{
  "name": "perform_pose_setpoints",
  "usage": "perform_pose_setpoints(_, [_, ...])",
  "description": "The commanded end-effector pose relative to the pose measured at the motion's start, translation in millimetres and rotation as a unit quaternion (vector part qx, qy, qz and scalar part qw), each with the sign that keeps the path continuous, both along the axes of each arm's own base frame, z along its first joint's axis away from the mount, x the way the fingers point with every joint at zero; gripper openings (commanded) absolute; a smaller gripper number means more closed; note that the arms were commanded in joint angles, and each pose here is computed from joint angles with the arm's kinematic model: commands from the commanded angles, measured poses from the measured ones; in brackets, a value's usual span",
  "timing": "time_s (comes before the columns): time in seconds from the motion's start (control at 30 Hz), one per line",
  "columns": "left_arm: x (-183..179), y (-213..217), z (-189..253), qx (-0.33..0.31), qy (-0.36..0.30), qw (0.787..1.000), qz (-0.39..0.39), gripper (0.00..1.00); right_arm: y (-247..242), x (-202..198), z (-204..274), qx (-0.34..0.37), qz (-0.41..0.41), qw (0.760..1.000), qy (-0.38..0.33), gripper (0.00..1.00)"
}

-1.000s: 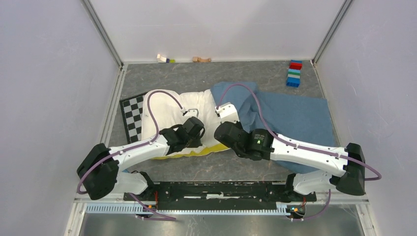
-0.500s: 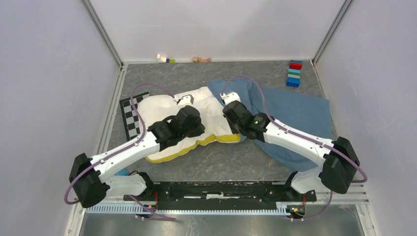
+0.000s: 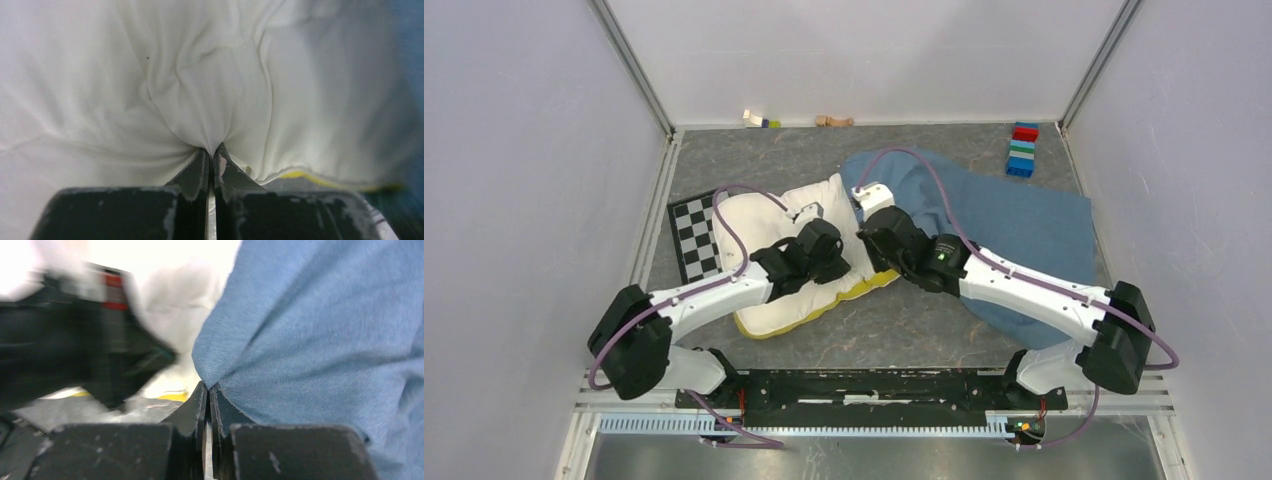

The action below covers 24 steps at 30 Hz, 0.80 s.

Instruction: Put the pillow into the pillowcase

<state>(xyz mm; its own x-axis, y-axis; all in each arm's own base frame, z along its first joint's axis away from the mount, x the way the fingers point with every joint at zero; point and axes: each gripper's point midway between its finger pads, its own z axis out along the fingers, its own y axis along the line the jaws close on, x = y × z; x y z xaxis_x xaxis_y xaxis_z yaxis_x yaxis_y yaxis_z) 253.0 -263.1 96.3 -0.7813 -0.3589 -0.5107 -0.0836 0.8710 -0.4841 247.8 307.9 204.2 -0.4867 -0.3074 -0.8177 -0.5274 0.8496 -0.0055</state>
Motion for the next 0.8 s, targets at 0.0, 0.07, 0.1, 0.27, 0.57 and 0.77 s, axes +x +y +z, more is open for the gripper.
perform_pose_setpoints(0.0, [27, -6, 87, -0.132, -0.09, 0.986, 0.042, 0.02, -59, 18, -64, -0.016, -0.087, 0.995, 0.049, 0.06])
perform_pose_setpoints(0.07, [28, 4, 111, -0.156, -0.116, 0.979, 0.055, 0.02, -73, 20, -84, -0.035, -0.105, 0.992, 0.064, 0.05])
perform_pose_setpoints(0.1, [27, 6, 122, -0.166, -0.129, 0.976, 0.056, 0.02, -72, 21, -85, -0.043, -0.105, 0.991, 0.068, 0.04])
perform_pose_setpoints(0.27, [30, -8, 147, -0.175, -0.156, 0.972, 0.031, 0.02, -5, 29, -17, 0.013, -0.042, 0.999, 0.028, 0.03])
perform_pose_setpoints(0.57, [33, -38, 76, -0.154, -0.085, 0.984, 0.004, 0.02, 33, 40, 28, 0.06, -0.007, 0.998, 0.007, 0.02])
perform_pose_setpoints(0.77, [40, -27, 139, -0.171, -0.153, 0.973, 0.01, 0.02, 9, 24, -52, 0.008, -0.024, 0.998, 0.061, 0.01])
